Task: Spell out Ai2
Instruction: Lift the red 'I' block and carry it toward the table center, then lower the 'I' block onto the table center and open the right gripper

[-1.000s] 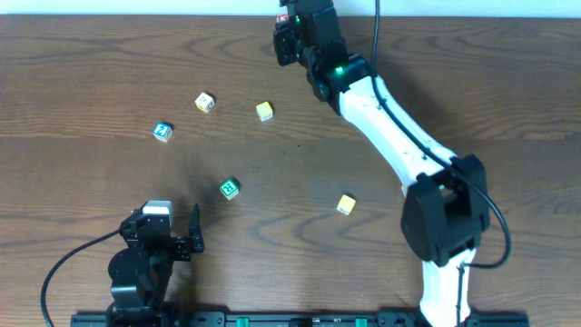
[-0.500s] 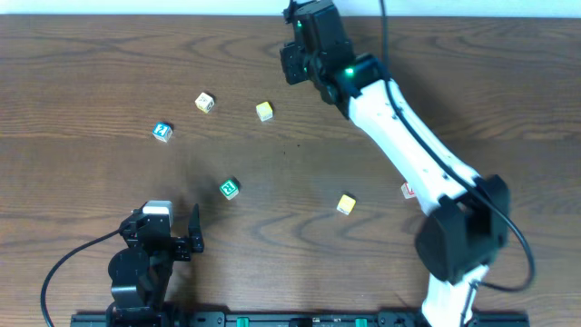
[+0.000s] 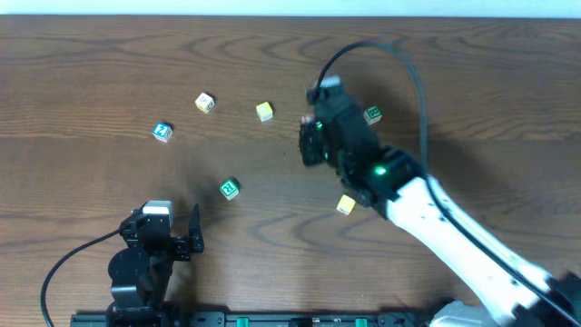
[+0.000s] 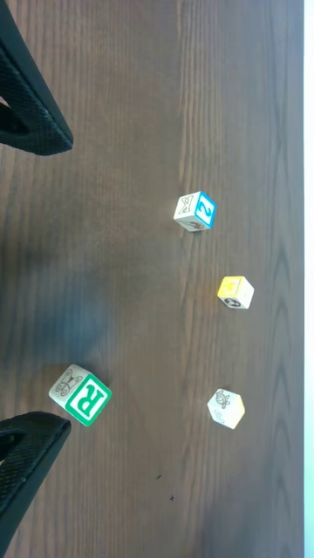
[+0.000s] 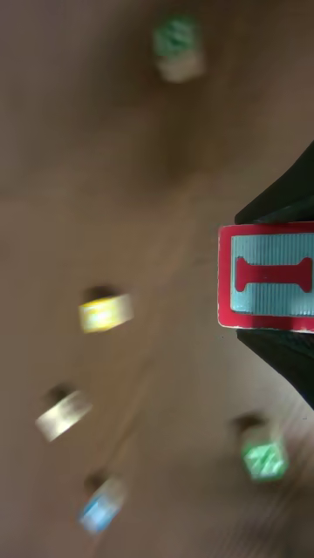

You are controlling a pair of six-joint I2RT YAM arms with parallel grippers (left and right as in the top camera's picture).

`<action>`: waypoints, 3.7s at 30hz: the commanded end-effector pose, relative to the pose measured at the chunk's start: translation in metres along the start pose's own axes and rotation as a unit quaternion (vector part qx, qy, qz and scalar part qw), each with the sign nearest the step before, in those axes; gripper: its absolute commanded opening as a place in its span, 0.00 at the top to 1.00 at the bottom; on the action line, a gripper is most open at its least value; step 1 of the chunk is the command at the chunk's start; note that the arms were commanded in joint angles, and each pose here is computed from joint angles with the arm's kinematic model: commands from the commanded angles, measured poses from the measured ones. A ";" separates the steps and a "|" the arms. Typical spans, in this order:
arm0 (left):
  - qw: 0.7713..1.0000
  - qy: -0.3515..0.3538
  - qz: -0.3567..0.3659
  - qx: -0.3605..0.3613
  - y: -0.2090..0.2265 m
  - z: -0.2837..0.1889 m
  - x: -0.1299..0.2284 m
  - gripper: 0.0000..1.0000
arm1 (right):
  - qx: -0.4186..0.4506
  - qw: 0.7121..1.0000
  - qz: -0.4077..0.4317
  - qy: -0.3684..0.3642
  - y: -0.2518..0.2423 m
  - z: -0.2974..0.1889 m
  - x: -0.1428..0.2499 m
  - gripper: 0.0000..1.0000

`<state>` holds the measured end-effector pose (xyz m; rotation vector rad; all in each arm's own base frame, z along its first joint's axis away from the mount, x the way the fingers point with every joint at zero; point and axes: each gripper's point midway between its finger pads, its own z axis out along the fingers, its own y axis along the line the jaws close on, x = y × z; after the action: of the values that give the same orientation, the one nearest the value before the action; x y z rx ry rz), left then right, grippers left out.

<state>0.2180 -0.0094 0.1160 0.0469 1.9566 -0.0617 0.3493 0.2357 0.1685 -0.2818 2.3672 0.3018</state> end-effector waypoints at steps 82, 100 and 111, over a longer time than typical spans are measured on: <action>1.000 0.008 0.004 -0.005 0.002 0.003 0.008 0.05 | 0.156 0.981 0.113 0.037 -0.019 0.149 0.067 0.80; 1.000 0.008 0.004 -0.005 0.002 0.003 0.008 0.05 | 0.144 0.982 0.115 0.043 -0.014 0.153 0.071 0.60; 1.000 0.008 0.004 -0.005 0.002 0.003 0.008 0.05 | 0.142 0.984 0.107 0.013 -0.013 0.155 0.054 0.55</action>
<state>0.2180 -0.0095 0.1160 0.0471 1.9566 -0.0620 0.4067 0.2600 0.0129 0.1202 2.4644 0.0802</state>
